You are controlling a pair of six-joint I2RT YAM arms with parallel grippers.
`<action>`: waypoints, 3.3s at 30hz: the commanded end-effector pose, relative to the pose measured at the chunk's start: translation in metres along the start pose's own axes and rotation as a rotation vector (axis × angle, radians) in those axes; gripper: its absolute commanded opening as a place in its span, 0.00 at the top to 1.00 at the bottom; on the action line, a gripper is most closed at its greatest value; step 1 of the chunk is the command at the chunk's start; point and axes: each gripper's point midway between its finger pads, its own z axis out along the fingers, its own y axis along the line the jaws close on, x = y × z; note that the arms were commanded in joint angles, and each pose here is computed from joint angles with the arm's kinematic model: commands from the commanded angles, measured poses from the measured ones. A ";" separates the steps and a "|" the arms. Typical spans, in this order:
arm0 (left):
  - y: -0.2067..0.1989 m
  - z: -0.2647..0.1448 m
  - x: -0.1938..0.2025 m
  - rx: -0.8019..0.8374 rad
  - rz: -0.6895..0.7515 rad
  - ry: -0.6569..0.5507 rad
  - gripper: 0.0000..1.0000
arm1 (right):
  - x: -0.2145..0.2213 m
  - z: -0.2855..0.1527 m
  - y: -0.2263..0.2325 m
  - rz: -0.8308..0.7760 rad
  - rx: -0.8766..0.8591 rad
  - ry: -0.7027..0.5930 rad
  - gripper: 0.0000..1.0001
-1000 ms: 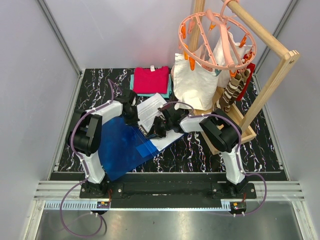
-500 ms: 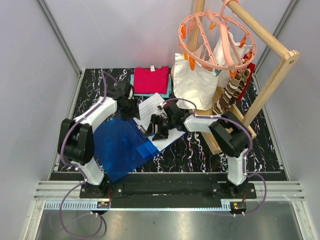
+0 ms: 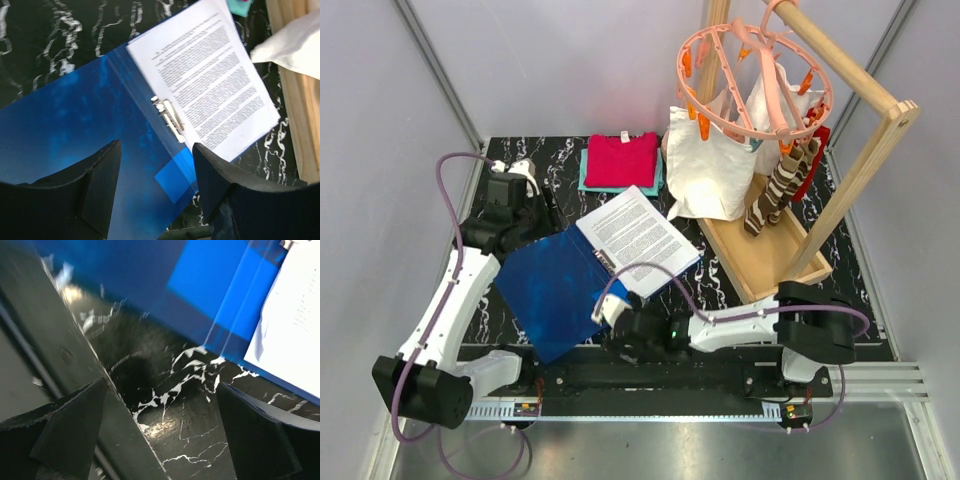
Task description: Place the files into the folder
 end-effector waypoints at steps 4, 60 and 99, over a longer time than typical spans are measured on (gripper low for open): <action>0.030 -0.025 -0.010 -0.069 -0.040 -0.137 0.37 | -0.038 0.013 -0.011 -0.383 0.400 -0.168 0.00; 0.028 -0.174 -0.096 -0.133 -0.125 -0.572 0.07 | -0.188 -0.040 0.024 0.792 -0.635 -0.533 1.00; -0.073 -0.083 -0.047 0.441 0.026 -0.139 0.01 | -0.041 -0.033 -0.185 0.639 0.188 0.205 0.00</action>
